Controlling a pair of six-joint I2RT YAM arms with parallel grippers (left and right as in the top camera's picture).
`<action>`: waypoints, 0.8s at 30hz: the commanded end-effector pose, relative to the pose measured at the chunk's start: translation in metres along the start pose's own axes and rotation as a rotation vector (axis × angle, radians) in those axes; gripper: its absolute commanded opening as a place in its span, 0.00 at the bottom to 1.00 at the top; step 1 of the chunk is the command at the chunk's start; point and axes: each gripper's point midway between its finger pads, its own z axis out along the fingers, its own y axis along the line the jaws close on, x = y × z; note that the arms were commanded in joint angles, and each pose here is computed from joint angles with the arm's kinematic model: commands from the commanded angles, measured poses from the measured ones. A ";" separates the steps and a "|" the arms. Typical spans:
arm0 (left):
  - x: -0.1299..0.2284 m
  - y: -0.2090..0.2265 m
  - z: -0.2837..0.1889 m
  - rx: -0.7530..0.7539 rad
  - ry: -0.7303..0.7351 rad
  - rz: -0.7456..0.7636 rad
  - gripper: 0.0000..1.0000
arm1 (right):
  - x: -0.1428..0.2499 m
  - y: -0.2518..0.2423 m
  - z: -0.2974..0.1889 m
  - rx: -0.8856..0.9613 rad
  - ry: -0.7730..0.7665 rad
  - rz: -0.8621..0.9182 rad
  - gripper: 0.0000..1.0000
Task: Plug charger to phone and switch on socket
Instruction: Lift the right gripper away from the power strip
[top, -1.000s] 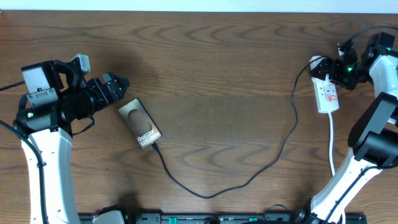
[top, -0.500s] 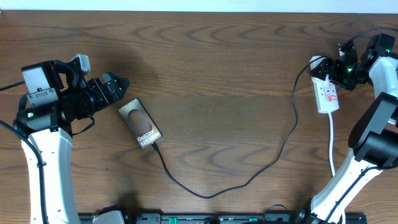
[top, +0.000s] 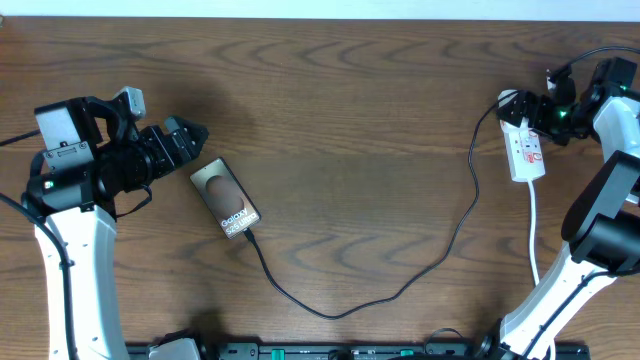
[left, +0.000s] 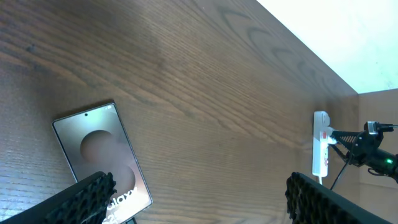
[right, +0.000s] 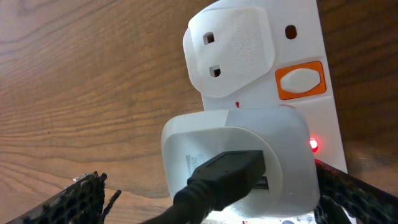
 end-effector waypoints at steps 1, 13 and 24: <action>0.001 -0.001 0.000 0.008 0.004 0.018 0.91 | 0.041 -0.007 0.020 0.039 0.136 0.101 0.99; -0.001 -0.001 0.000 0.009 -0.002 0.022 0.91 | 0.006 -0.020 -0.084 0.202 -0.076 0.151 0.99; -0.001 -0.001 0.000 0.009 -0.002 0.022 0.91 | 0.014 0.036 -0.172 0.181 -0.197 0.149 0.99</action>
